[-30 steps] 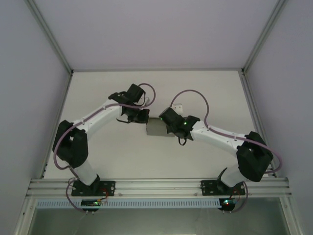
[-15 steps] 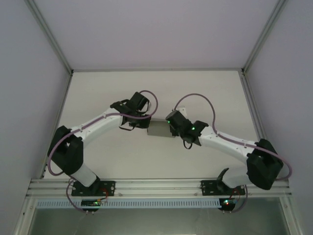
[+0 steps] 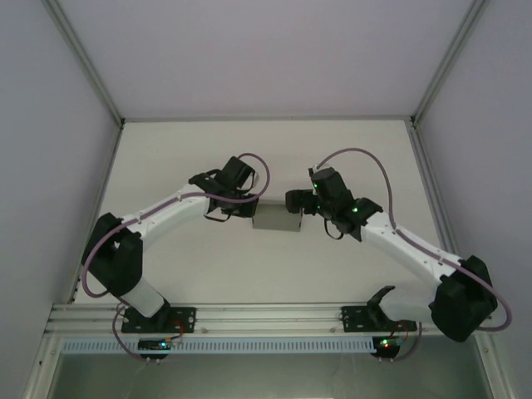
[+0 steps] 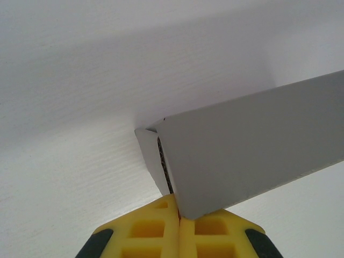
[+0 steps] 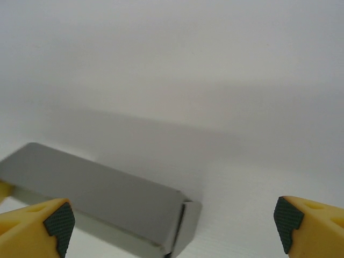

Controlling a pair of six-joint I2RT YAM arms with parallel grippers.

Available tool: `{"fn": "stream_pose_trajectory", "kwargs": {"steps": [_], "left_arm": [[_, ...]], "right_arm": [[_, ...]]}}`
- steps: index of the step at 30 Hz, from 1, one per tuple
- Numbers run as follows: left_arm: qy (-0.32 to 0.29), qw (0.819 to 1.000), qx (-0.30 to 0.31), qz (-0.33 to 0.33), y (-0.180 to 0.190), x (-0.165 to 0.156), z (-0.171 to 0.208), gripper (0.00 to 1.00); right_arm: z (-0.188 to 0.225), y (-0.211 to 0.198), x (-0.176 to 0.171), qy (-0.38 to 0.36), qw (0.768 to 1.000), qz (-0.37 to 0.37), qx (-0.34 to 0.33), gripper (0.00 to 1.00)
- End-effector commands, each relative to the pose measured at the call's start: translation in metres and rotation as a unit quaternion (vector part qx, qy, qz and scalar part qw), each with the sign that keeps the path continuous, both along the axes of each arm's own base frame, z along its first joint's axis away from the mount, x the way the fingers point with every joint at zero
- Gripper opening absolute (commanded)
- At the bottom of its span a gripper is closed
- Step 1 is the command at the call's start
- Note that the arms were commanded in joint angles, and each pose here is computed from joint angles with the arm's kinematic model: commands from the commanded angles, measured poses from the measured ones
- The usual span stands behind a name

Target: Assemble paper box

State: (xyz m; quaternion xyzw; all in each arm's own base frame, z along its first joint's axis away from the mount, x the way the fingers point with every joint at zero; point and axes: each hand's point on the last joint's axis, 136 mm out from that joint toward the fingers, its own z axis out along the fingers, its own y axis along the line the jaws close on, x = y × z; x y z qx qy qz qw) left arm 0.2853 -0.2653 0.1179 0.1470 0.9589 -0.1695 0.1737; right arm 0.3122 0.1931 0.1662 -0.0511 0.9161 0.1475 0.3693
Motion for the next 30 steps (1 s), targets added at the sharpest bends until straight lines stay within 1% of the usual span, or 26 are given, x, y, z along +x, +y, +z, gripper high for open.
{"fn": "stream_pose_trajectory", "kwargs": {"steps": [1, 2, 4, 7, 8, 9, 10, 12, 13, 15, 19, 22, 25, 28, 30], "left_arm": [[0.116, 0.988, 0.104, -0.002, 0.035, -0.045, -0.065, 0.00], [0.116, 0.988, 0.104, 0.000, 0.035, -0.045, -0.064, 0.00], [0.113, 0.988, 0.101, 0.000, 0.034, -0.044, -0.063, 0.00], [0.109, 0.990, 0.092, -0.002, 0.031, -0.042, -0.057, 0.00], [0.108, 0.991, 0.084, -0.010, 0.028, -0.043, -0.054, 0.01], [0.107, 0.991, 0.072, -0.023, 0.023, -0.044, -0.050, 0.06], [0.104, 0.992, 0.062, -0.034, 0.019, -0.044, -0.046, 0.11], [0.094, 0.993, 0.044, -0.053, 0.013, -0.044, -0.034, 0.23], [0.091, 0.993, 0.037, -0.063, 0.011, -0.045, -0.027, 0.29], [0.081, 0.993, 0.025, -0.078, 0.007, -0.044, -0.012, 0.38], [0.061, 0.994, 0.004, -0.096, 0.003, -0.042, 0.016, 0.50], [0.055, 0.995, -0.026, -0.085, 0.002, -0.038, 0.034, 0.62], [0.055, 0.995, -0.068, -0.057, 0.000, -0.026, 0.046, 0.85], [0.055, 0.993, -0.102, -0.029, -0.001, -0.010, 0.048, 0.95], [0.060, 0.992, -0.110, -0.015, 0.001, -0.002, 0.042, 0.93]], "right_arm": [[-0.017, -0.005, 0.002, 0.051, 0.999, -0.019, -0.004, 0.96], [-0.026, -0.008, 0.001, 0.065, 0.998, -0.026, -0.007, 0.93], [-0.039, -0.008, -0.004, 0.085, 0.996, -0.030, -0.005, 0.85], [-0.062, -0.012, -0.012, 0.107, 0.993, -0.037, -0.006, 0.66], [-0.070, -0.013, -0.017, 0.116, 0.992, -0.042, -0.003, 0.57], [-0.078, -0.014, -0.022, 0.128, 0.991, -0.047, 0.001, 0.49], [-0.084, -0.015, -0.025, 0.136, 0.989, -0.053, 0.008, 0.44], [-0.094, -0.017, -0.031, 0.145, 0.987, -0.063, 0.016, 0.37], [-0.098, -0.015, -0.034, 0.151, 0.986, -0.068, 0.026, 0.36], [-0.104, -0.014, -0.038, 0.157, 0.985, -0.069, 0.031, 0.34], [-0.111, -0.014, -0.045, 0.163, 0.984, -0.071, 0.014, 0.31], [-0.118, -0.016, -0.051, 0.169, 0.983, -0.072, 0.003, 0.31], [-0.127, -0.019, -0.057, 0.175, 0.982, -0.072, -0.002, 0.31], [-0.134, -0.020, -0.060, 0.173, 0.983, -0.069, -0.003, 0.31], [-0.137, -0.021, -0.060, 0.166, 0.984, -0.063, -0.004, 0.31]]}}
